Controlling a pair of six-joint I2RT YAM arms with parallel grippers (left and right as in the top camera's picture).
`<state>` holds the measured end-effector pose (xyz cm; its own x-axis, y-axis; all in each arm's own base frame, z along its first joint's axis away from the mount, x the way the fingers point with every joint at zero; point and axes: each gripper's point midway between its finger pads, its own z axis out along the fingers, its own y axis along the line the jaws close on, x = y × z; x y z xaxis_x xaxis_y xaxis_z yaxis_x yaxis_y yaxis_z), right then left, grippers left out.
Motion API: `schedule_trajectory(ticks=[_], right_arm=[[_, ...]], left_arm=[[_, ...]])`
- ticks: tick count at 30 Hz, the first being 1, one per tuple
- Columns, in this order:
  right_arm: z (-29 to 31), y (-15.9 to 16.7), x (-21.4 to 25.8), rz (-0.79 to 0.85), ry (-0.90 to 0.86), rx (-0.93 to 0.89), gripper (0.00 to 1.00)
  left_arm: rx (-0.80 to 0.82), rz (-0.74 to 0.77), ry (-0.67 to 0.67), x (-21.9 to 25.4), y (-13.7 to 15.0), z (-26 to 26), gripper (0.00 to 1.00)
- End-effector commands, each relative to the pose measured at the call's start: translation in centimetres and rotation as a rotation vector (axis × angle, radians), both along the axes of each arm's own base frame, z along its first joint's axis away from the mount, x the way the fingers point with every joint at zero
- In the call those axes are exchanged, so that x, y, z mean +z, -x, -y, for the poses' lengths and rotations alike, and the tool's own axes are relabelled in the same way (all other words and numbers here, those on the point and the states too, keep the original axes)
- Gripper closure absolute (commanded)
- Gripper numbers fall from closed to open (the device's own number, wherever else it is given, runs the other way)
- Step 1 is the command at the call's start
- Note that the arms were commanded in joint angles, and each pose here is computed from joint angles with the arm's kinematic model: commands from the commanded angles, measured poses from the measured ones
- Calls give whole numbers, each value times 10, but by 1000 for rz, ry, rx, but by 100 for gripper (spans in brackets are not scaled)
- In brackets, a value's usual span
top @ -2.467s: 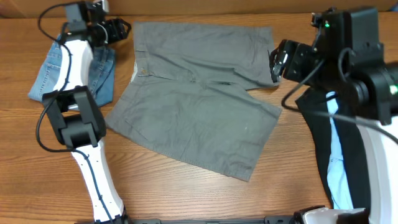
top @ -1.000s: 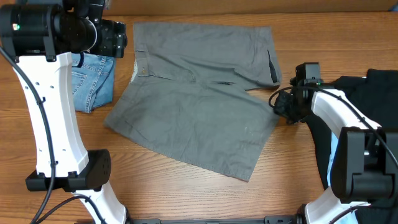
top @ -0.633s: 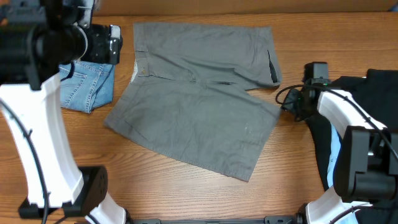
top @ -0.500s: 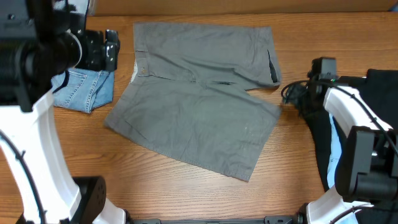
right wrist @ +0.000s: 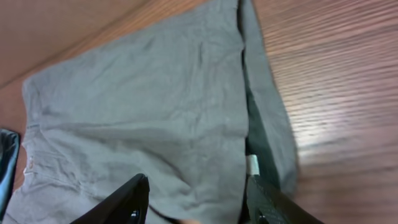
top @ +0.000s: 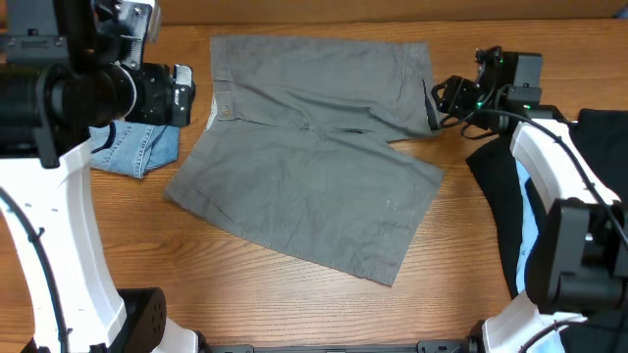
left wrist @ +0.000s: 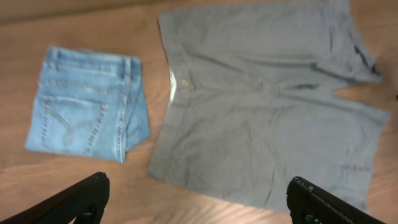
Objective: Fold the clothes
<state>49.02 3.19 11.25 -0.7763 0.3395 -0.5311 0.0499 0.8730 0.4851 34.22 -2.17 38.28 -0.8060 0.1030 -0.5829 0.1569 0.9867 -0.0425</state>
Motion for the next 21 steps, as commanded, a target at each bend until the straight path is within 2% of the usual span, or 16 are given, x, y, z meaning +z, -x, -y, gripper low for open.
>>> schedule_trajectory(ticks=[1, 5, 8, 9, 10, 11, 13, 14, 21], right_arm=[[-12, -4, -33, -50, -13, 39, 42], [-24, -1, -63, -111, -16, 62, 42], [-34, 3, -74, -137, -25, 85, 52], [-35, 3, -75, -138, -25, 87, 57], [-36, 1, -72, -128, -28, 90, 73], [-35, 0, -71, -124, -28, 89, 84], [-30, -6, -64, -110, -44, 74, 94], [-27, -9, -59, -97, -53, 72, 96], [21, -41, -18, 4, -69, -24, 96]], left_arm=[[11, -62, 4, -17, -2, 1, 6], [11, -93, 4, -27, -3, 1, 6], [11, -97, 4, -31, -7, 1, 6], [11, -95, 4, -31, -7, 1, 6], [11, -90, 4, -31, -9, 1, 6], [11, -86, 4, -30, -9, 1, 6], [11, -82, 4, -30, -10, 1, 5], [11, -80, 4, -29, -11, 1, 5], [11, -75, 4, -29, -12, 1, 5]])
